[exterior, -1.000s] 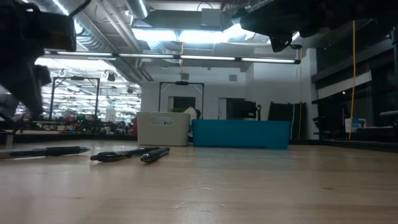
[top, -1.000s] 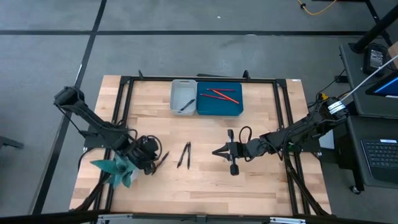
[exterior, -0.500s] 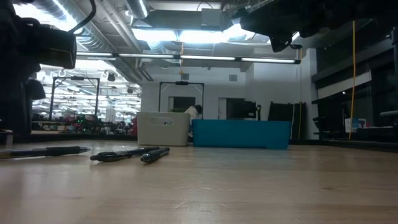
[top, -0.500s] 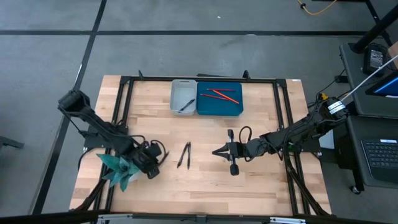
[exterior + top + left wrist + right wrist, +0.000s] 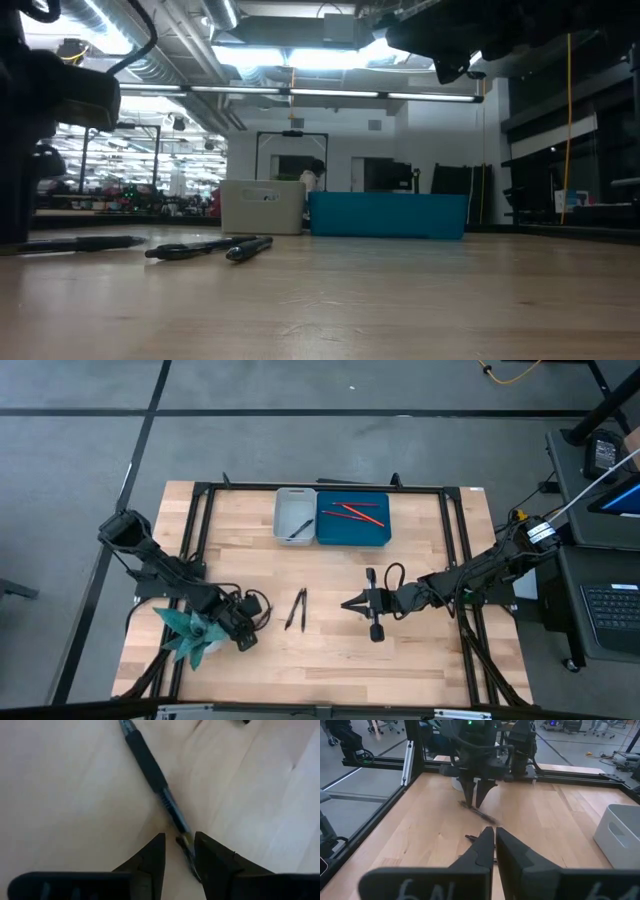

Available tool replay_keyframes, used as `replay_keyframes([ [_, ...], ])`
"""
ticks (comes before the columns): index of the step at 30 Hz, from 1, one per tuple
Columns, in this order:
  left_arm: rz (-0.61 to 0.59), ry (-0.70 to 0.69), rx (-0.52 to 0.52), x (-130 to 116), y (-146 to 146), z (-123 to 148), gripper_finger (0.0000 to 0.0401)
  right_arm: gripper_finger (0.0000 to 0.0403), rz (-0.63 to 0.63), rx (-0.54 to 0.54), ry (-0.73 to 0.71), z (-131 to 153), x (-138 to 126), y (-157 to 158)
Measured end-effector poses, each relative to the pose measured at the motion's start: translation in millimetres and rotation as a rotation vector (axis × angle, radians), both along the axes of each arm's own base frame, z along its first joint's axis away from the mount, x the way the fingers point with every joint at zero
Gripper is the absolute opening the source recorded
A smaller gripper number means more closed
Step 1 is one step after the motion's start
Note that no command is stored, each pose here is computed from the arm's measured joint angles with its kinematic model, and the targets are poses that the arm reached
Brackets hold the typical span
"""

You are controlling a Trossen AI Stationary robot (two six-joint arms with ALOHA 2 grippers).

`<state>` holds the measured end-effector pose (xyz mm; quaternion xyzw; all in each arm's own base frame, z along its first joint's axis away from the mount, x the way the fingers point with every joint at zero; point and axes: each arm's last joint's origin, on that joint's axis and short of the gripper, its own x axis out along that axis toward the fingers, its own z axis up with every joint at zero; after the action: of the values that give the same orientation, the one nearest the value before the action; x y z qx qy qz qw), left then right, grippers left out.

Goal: Sort pens & pencils
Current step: Put the black pen into the gray bin

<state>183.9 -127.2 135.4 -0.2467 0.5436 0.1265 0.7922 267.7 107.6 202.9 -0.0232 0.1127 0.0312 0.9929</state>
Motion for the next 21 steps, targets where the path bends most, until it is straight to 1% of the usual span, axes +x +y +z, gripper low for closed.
replay_keyframes([
  [3, -0.003, 0.019, 0.013, 1.0, -0.6, -5.2, 0.0098, 0.0020, 0.000, 0.001, 0.000, 0.0, 0.0, 0.0],
  [11, 0.006, 0.030, -0.005, 4.6, 1.1, -8.1, 0.0098, 0.0020, 0.000, 0.001, 0.000, 0.0, 0.0, 0.0],
  [14, -0.038, 0.031, 0.005, 4.4, 0.8, -8.4, 0.0098, 0.0020, 0.000, 0.001, 0.000, 0.0, 0.0, 0.0],
  [21, -0.081, 0.049, 0.007, 3.2, 0.8, -9.2, 0.0090, 0.0020, 0.000, 0.001, 0.000, 0.0, 0.0, 0.1],
])
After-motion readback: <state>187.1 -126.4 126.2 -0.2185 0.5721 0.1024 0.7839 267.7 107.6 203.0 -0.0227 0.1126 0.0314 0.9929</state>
